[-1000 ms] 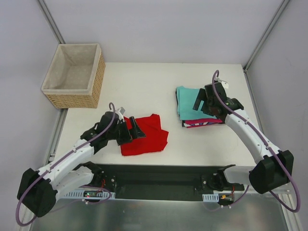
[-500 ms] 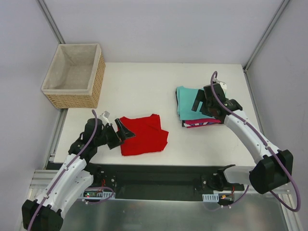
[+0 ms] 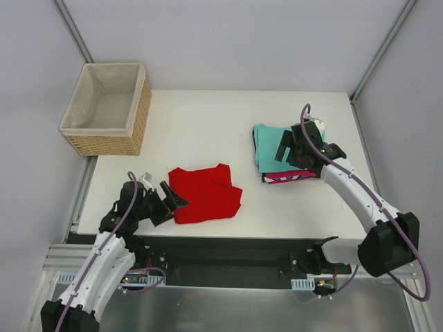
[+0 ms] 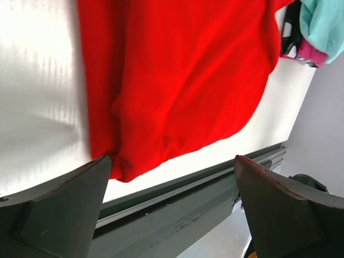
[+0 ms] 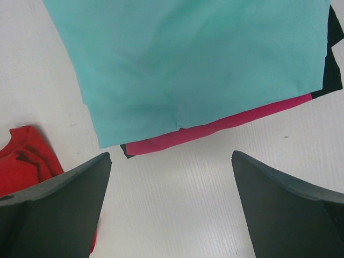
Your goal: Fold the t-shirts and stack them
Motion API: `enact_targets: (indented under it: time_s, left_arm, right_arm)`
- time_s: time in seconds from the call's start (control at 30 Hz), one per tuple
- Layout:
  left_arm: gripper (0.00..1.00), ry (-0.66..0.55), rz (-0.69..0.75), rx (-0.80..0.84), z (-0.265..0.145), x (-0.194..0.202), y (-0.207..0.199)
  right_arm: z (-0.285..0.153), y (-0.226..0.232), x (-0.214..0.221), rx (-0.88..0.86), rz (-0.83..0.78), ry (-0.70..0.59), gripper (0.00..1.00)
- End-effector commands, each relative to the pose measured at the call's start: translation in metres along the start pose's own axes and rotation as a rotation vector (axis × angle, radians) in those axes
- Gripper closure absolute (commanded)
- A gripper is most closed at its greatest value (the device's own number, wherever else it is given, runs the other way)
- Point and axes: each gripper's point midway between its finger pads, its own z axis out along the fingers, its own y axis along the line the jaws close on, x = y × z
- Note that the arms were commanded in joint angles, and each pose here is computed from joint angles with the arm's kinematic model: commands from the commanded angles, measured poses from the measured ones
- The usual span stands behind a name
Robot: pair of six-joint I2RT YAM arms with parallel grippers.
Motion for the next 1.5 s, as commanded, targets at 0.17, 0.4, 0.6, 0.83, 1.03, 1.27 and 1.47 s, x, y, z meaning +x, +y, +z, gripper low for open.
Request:
enact_targets:
  time_s: [0.17, 0.4, 0.6, 0.83, 1.03, 1.27, 1.47]
  left_arm:
    - [0.01, -0.007, -0.120, -0.115, -0.006, 0.010, 0.026]
    - [0.01, 0.003, -0.156, -0.204, -0.003, 0.011, 0.042]
    - [0.01, -0.005, -0.166, -0.229, 0.003, 0.009, 0.051]
    - [0.01, 0.013, -0.182, -0.108, 0.023, 0.014, 0.049]
    - [0.02, 0.027, -0.203, -0.056, 0.031, 0.020, 0.053]
    - [0.03, 0.045, -0.211, -0.050, 0.033, 0.024, 0.057]
    - [0.12, 0.046, -0.226, -0.051, 0.034, 0.025, 0.061]
  right_arm:
    - [0.005, 0.005, 0.001, -0.015, -0.022, 0.003, 0.00]
    - [0.006, 0.003, 0.003, -0.009, -0.030, 0.004, 0.00]
    - [0.003, 0.001, 0.001, -0.005, -0.037, -0.007, 0.00]
    - [0.002, -0.002, 0.000, 0.006, -0.045, -0.008, 0.00]
    - [0.002, -0.004, -0.001, 0.018, -0.048, -0.008, 0.00]
    - [0.003, -0.001, 0.000, 0.011, -0.037, 0.000, 0.00]
    - [0.000, -0.001, -0.003, 0.009, -0.034, -0.006, 0.00]
